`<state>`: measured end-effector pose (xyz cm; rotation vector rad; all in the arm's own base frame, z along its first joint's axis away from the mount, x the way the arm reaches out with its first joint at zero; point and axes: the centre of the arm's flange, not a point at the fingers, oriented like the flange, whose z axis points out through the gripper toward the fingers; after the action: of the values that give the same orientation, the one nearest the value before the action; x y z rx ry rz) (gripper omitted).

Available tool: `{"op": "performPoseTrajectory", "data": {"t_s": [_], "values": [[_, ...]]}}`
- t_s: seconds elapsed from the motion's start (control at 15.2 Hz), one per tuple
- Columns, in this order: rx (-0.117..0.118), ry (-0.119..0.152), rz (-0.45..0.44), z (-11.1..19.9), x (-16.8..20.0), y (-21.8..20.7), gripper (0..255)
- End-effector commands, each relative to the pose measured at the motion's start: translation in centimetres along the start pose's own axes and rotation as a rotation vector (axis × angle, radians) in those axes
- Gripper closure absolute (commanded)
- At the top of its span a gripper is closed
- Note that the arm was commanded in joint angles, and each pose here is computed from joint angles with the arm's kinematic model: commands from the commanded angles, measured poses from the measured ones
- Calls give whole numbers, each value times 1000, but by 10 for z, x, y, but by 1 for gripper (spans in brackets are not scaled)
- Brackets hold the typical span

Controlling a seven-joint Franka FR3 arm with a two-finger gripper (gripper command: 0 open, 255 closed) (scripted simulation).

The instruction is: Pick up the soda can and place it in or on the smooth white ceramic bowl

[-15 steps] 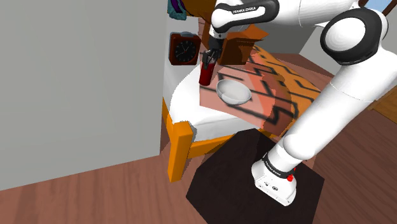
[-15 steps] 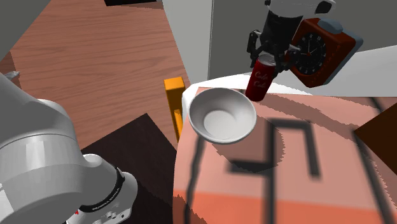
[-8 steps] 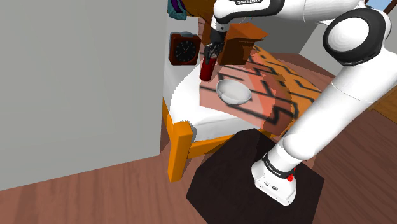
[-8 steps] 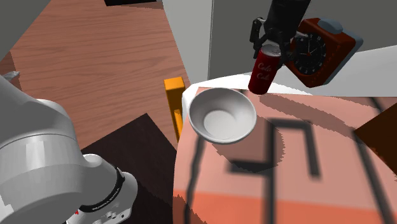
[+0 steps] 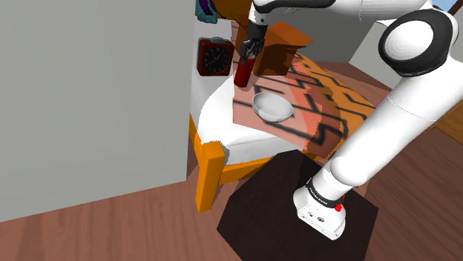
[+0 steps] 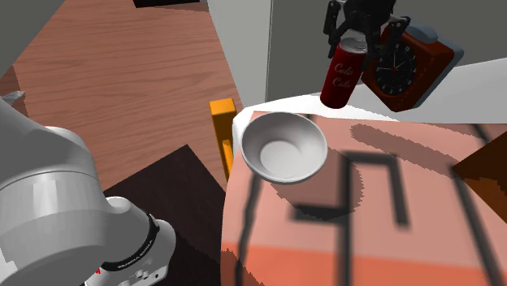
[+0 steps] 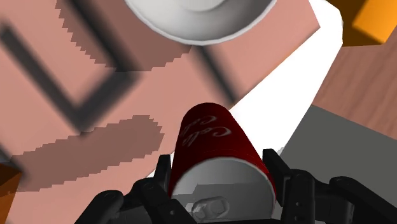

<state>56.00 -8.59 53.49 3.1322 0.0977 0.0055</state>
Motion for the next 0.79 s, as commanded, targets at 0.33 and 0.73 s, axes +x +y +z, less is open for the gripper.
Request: {"op": "performPoseTrajectory", "data": {"t_s": [0.33,0.73], "values": [[0,0,0,-37,0,1,255],[0,0,0,-65,-13,1,255]]}}
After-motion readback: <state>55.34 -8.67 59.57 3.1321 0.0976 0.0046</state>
